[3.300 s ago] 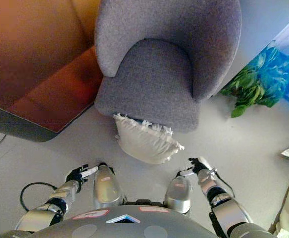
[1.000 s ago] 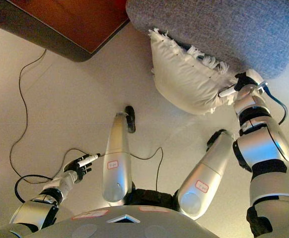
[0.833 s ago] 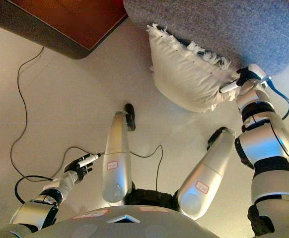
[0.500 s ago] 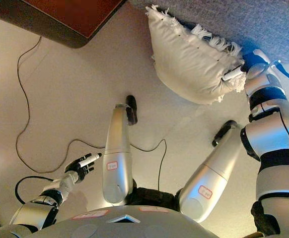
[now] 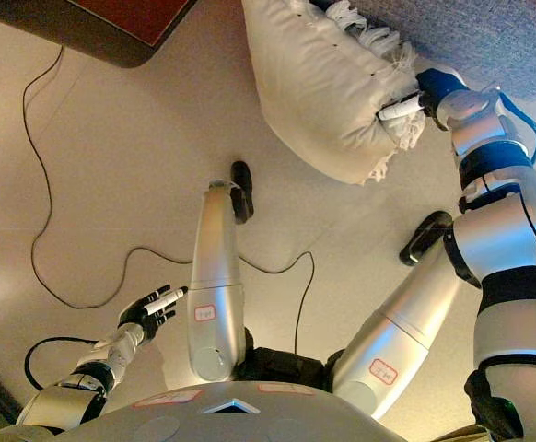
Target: Pick up the pillow and put it on the sofa.
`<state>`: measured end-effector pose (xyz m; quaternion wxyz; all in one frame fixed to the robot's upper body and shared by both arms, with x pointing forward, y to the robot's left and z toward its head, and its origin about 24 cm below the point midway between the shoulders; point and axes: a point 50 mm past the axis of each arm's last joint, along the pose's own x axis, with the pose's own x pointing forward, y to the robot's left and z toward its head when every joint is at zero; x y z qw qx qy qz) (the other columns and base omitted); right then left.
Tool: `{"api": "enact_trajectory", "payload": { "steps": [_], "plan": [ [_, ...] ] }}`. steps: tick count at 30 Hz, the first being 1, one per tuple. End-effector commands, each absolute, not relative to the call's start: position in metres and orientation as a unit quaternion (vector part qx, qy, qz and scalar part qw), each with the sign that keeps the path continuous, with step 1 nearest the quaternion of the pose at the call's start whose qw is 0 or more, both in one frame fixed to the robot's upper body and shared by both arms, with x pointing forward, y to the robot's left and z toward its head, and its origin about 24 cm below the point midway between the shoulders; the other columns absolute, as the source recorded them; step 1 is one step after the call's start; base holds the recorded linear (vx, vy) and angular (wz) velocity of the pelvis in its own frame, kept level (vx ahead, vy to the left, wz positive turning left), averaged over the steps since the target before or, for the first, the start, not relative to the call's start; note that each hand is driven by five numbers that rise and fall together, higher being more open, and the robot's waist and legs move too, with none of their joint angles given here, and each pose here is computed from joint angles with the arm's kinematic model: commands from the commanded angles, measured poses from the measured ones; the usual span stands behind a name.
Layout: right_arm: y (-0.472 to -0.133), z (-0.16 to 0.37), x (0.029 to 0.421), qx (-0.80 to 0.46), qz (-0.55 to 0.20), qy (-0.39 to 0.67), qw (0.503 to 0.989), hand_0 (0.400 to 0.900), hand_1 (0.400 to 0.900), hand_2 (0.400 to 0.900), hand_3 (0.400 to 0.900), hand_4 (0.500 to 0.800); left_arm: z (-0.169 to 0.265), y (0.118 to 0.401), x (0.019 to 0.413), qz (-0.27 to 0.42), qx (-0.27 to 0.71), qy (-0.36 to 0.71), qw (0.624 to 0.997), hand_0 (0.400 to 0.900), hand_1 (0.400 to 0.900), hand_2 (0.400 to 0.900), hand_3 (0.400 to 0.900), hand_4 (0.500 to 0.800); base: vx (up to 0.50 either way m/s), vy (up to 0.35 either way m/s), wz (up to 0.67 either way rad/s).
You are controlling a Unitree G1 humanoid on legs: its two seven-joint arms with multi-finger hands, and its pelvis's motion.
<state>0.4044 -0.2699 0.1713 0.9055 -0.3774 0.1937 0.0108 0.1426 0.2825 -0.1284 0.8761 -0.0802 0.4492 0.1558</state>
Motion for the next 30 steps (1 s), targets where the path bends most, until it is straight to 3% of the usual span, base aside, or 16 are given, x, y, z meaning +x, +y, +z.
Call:
{"api": "enact_trajectory", "payload": {
  "steps": [1,15,30],
  "plan": [
    [-0.245,0.224,0.416,-0.365,0.024,0.062,0.929,0.400,0.400,0.400,0.400,0.500,-0.131,0.310,0.095,0.207,-0.068,0.481,0.849,0.900,0.900,0.900,0.900,0.800,-0.036,0.003,-0.02],
    [-0.242,0.221,0.414,-0.375,0.027,0.020,0.927,0.400,0.400,0.400,0.400,0.500,-0.129,0.309,0.101,0.204,-0.056,0.462,0.861,0.900,0.900,0.900,0.900,0.800,-0.035,-0.020,-0.04],
    [-0.251,0.162,0.395,-0.357,0.074,0.058,0.929,0.400,0.400,0.400,0.400,0.500,-0.125,0.312,0.109,0.197,0.001,0.484,0.852,0.900,0.900,0.900,0.900,0.800,0.060,-0.036,0.03]
  ]
}}
